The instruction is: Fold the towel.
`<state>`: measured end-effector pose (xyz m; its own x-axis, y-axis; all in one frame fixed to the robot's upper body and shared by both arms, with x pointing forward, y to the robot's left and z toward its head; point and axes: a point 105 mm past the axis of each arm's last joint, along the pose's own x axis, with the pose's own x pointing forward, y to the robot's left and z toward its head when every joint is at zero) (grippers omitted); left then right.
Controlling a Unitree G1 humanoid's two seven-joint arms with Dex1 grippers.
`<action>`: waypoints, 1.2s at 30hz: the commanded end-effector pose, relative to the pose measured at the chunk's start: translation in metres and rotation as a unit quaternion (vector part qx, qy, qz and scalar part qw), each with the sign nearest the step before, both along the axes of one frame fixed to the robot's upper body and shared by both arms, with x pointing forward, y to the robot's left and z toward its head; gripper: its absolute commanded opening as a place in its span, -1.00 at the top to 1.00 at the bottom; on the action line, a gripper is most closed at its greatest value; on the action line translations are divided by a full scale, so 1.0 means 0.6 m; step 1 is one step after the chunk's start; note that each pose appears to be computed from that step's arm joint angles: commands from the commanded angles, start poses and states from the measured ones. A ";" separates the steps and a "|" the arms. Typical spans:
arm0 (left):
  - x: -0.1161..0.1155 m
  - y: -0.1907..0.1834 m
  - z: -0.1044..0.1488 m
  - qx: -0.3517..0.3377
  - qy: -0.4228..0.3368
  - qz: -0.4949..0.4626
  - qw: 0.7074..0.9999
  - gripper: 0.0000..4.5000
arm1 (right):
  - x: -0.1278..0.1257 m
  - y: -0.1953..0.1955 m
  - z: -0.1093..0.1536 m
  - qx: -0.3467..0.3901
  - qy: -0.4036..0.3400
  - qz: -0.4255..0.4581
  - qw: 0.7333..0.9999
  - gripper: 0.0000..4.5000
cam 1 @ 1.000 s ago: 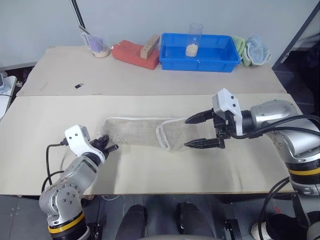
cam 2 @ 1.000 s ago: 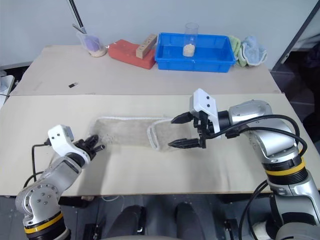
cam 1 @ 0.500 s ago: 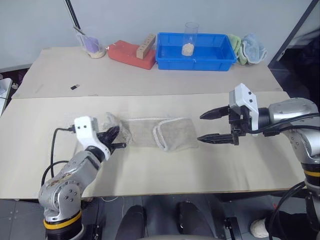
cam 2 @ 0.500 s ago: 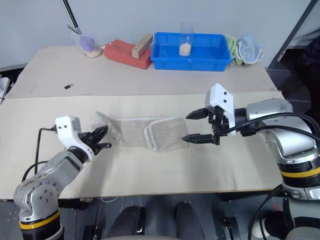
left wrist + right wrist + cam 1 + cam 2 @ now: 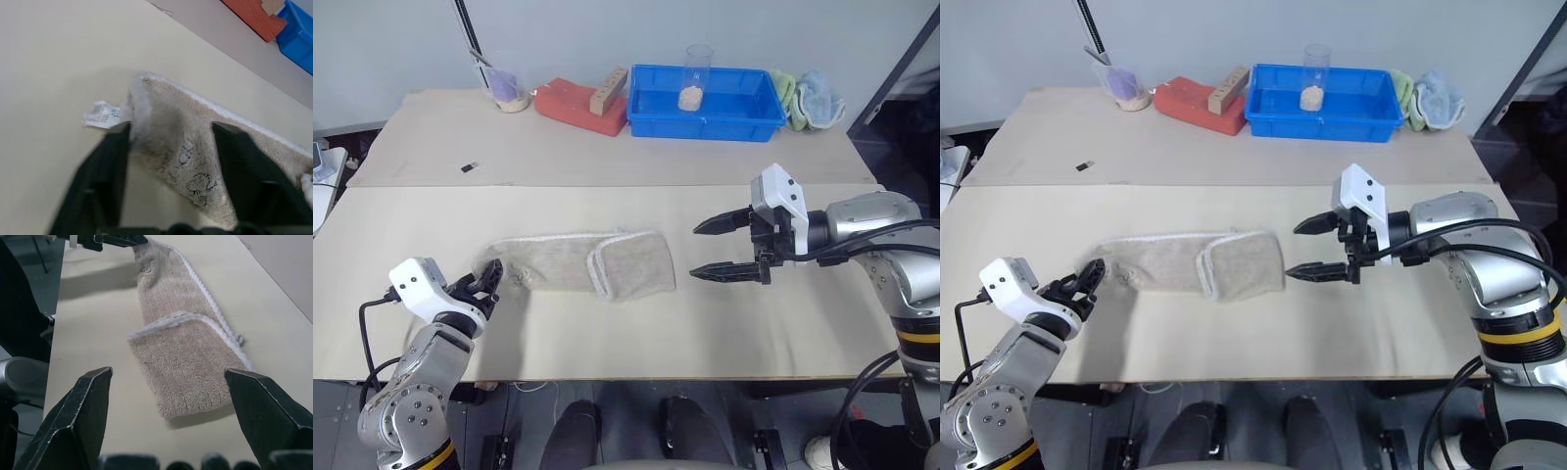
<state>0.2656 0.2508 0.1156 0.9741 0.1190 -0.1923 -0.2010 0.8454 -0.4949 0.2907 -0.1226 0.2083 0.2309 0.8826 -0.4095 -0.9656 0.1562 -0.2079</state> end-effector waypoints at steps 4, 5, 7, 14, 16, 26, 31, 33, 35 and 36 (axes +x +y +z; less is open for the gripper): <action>-0.008 0.018 0.016 -0.045 -0.024 0.067 0.996 -0.99 | -0.001 0.003 0.016 0.005 -0.017 0.007 1.000 -0.80; -0.006 0.016 0.012 -0.057 -0.018 0.072 0.996 -0.99 | 0.000 0.003 0.016 0.005 -0.018 0.008 1.000 -0.80; -0.001 0.012 0.003 -0.072 -0.003 0.081 0.994 -0.99 | 0.001 0.005 0.017 0.005 -0.019 0.009 1.000 -0.80; 0.001 0.021 -0.018 -0.082 0.046 0.122 0.988 -0.99 | 0.002 0.008 0.019 0.004 -0.018 0.016 1.000 -0.80; 0.007 0.013 -0.020 -0.081 0.054 0.115 0.989 -0.99 | 0.001 0.010 0.019 0.004 -0.017 0.020 1.000 -0.80; 0.037 -0.005 -0.016 -0.065 0.071 0.090 0.991 0.37 | 0.006 0.022 0.033 0.016 -0.032 0.031 0.999 -0.80; 0.035 0.006 -0.005 -0.051 0.054 0.104 0.992 0.99 | -0.004 0.029 0.047 0.045 -0.034 0.040 0.998 -0.80; 0.035 0.005 0.000 -0.042 0.048 0.100 0.993 0.99 | -0.007 0.033 0.056 0.064 -0.037 0.045 0.996 -0.80; 0.036 0.005 0.007 -0.028 0.041 0.092 0.995 0.99 | -0.010 0.035 0.062 0.077 -0.043 0.051 0.995 -0.80; 0.038 0.004 0.012 -0.017 0.036 0.084 0.996 0.99 | -0.012 0.035 0.063 0.081 -0.045 0.053 0.994 -0.80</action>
